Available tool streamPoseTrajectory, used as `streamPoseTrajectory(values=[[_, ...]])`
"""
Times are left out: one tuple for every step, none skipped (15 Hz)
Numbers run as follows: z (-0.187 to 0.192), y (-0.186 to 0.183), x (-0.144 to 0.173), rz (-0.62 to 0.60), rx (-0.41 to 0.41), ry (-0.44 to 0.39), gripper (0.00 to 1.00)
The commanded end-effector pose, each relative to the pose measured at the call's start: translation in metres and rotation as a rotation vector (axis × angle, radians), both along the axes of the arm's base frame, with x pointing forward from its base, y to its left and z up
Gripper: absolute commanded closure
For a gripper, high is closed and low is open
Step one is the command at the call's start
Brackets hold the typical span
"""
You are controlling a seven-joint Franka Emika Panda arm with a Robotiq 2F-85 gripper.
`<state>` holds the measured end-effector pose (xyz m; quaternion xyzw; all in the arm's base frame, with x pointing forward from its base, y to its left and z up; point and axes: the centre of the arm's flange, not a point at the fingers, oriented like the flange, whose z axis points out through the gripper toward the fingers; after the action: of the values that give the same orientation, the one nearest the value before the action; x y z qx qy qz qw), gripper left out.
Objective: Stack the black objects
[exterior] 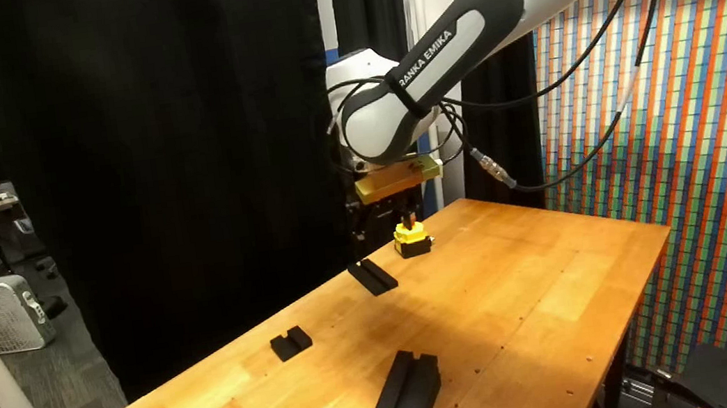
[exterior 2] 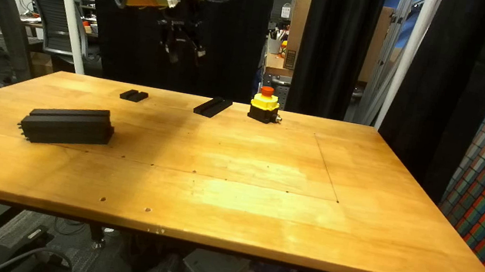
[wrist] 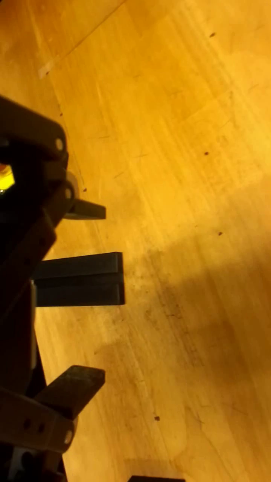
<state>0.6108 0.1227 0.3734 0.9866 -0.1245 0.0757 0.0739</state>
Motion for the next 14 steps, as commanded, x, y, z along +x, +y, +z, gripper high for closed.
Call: streamPoseTrajectory(values=[[-0.011,-0.008,0.069,0.078,0.039,-0.039,0.00],[-0.017,-0.012,0.081,0.088,0.042,-0.043,0.00],[-0.026,-0.015,0.093,0.097,0.042,-0.036,0.00],[-0.034,-0.018,0.103,0.106,0.040,-0.031,0.00],[-0.044,-0.022,0.113,0.113,0.043,-0.017,0.00],[-0.054,-0.025,0.121,0.115,0.043,-0.009,0.00],[-0.064,-0.028,0.128,0.118,0.044,-0.001,0.00],[-0.073,-0.034,0.133,0.120,0.047,0.009,0.00],[-0.083,-0.038,0.138,0.119,0.054,0.016,0.00],[-0.092,-0.043,0.141,0.119,0.065,0.022,0.00],[-0.099,-0.047,0.144,0.119,0.072,0.028,0.00],[-0.107,-0.050,0.147,0.116,0.078,0.032,0.00],[-0.112,-0.053,0.148,0.118,0.086,0.039,0.00],[-0.118,-0.055,0.151,0.117,0.090,0.044,0.00]])
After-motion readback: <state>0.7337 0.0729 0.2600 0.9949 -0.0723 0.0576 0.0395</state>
